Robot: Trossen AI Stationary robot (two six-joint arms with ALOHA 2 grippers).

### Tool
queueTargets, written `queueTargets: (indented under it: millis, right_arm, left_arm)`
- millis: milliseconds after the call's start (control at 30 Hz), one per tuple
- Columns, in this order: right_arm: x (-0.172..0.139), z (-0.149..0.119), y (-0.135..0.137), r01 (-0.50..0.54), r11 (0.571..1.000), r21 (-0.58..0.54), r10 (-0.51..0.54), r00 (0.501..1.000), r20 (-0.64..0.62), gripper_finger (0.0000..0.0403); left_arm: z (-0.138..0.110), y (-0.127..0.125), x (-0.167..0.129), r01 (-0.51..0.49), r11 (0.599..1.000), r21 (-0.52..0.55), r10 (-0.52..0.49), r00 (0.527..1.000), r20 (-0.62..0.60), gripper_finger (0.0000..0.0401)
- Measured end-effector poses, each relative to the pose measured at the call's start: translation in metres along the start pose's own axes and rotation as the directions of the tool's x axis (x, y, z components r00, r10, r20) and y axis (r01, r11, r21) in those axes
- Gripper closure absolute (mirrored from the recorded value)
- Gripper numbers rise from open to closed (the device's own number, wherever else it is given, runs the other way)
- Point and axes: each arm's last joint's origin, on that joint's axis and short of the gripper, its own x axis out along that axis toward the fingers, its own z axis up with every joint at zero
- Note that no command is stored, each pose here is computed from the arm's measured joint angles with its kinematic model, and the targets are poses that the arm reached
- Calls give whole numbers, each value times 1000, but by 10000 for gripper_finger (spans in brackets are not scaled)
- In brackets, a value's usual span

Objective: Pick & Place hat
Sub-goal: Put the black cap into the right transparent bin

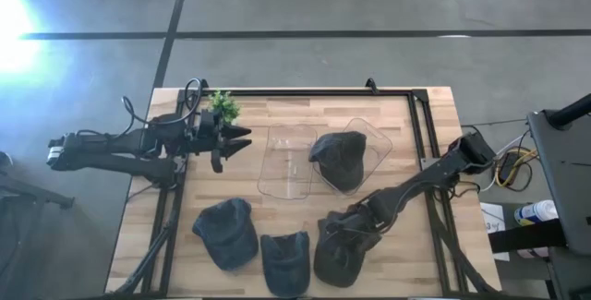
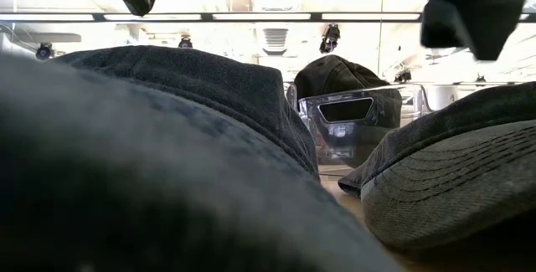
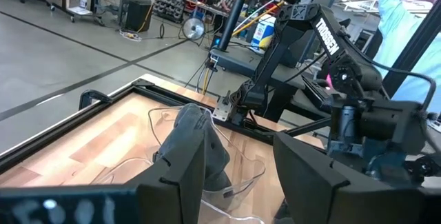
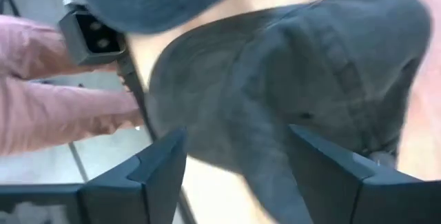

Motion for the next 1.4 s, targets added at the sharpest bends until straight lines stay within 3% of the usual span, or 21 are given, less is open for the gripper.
queueTargets:
  millis: [467,1000,1133,1333,1400]
  right_arm:
    - [36,3,-9,54,998,-21,-55,995,-86,145]
    - [60,-3,-23,94,996,1,-93,986,-139,168]
    - [64,-4,-24,102,995,6,-100,983,-155,208]
    - [59,-5,-23,96,995,24,-91,984,-152,362]
    - [56,-5,-22,108,993,46,-100,985,-141,383]
  left_arm:
    - [0,0,0,6,1000,10,-6,1000,-1,236]
    - [0,-1,0,19,1000,10,-19,1000,-7,236]
    - [0,-1,-1,22,1000,9,-22,1000,-7,236]
    - [0,-1,-1,21,1000,19,-21,1000,-7,236]
    - [0,-1,-1,21,1000,19,-21,1000,-8,236]
